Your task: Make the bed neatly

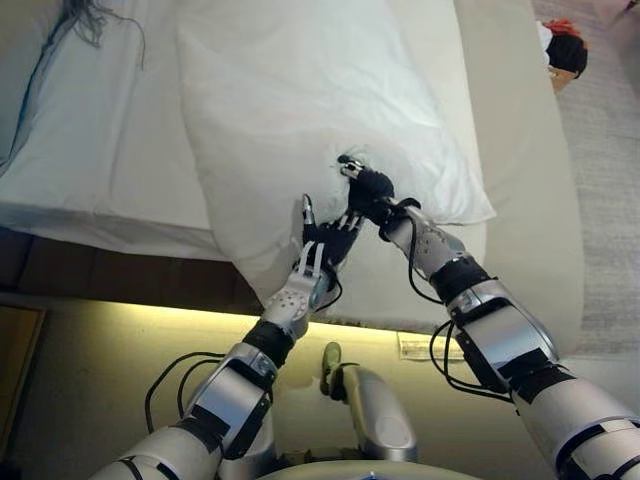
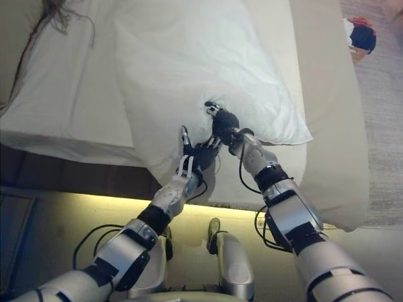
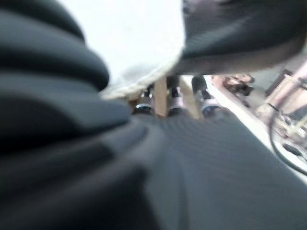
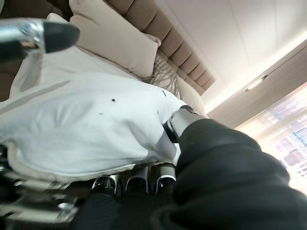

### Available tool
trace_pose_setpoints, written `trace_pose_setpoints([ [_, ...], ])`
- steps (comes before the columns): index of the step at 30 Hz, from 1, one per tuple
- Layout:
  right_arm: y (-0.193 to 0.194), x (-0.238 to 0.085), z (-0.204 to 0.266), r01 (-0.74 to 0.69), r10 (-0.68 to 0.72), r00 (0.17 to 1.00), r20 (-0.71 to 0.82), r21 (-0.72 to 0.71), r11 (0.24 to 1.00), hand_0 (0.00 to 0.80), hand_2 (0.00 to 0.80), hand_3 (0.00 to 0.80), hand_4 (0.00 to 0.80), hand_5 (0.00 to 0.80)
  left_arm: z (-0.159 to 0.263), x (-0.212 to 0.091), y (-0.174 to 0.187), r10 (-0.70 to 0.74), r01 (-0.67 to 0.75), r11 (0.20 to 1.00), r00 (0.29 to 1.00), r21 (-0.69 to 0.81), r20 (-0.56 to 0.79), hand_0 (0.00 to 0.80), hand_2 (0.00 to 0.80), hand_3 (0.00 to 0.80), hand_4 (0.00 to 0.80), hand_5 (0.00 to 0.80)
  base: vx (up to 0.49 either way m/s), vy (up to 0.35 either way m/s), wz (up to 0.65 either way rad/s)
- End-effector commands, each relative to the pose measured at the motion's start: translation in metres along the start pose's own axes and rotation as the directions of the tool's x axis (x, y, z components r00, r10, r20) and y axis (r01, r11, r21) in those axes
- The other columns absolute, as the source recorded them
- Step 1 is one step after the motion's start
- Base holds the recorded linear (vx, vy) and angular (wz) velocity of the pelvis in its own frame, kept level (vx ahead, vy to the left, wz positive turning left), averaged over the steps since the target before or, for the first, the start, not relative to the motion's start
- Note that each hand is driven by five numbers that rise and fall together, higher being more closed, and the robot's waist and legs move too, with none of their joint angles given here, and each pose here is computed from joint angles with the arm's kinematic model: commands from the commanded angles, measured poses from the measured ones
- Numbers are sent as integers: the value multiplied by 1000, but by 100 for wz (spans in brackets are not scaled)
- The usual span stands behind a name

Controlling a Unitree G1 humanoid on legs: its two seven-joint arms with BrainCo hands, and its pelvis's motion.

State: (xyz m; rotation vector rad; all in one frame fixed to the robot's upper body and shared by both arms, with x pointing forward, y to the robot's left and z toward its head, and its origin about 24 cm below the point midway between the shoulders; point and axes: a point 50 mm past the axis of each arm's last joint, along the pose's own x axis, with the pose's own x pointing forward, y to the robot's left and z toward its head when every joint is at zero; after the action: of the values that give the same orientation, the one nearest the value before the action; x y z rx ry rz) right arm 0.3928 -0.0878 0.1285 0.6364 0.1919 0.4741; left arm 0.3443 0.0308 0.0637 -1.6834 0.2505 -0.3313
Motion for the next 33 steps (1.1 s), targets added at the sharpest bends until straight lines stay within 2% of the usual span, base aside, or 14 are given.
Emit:
trace_pose_setpoints([
  [1, 27, -2, 28, -150, 157, 982, 108, -64, 987, 800, 800, 800, 800, 800, -26, 18, -34, -138, 136, 987, 990, -83, -16, 0, 0, 0, 0, 0, -9, 16, -4],
  [18, 13, -8, 33, -96, 103, 988, 116, -70, 993, 800, 800, 800, 800, 800, 31, 2, 3, 34, -25, 998, 990, -66, 138, 0, 0, 0, 0, 0, 2, 6, 3],
  [19, 12, -8, 32, -91, 99, 988, 114, -70, 993, 800, 800, 800, 800, 800, 32, 2, 3, 37, -28, 998, 989, -64, 141, 151, 151, 151, 151, 151, 0, 0, 0],
  [20, 9, -9, 32, -84, 92, 989, 115, -70, 994, 800, 800, 800, 800, 800, 34, 1, 4, 38, -29, 998, 989, -63, 145, 800, 800, 800, 800, 800, 0, 0, 0],
  [31, -14, -14, 26, 35, -27, 996, 85, -94, 995, 800, 800, 800, 800, 800, 42, -2, 1, -4, 11, 998, 991, -54, 132, 800, 800, 800, 800, 800, 0, 15, 5],
  [32, -19, -15, 24, 70, -62, 995, 72, -103, 992, 527, 527, 527, 527, 527, 43, -2, -1, -9, 16, 999, 991, -51, 131, 800, 800, 800, 800, 800, 0, 0, 0],
  [33, -22, -16, 22, 92, -86, 994, 62, -111, 990, 0, 0, 0, 0, 0, 43, -1, -1, -12, 18, 999, 991, -49, 130, 800, 800, 800, 800, 800, 0, 35, 1],
])
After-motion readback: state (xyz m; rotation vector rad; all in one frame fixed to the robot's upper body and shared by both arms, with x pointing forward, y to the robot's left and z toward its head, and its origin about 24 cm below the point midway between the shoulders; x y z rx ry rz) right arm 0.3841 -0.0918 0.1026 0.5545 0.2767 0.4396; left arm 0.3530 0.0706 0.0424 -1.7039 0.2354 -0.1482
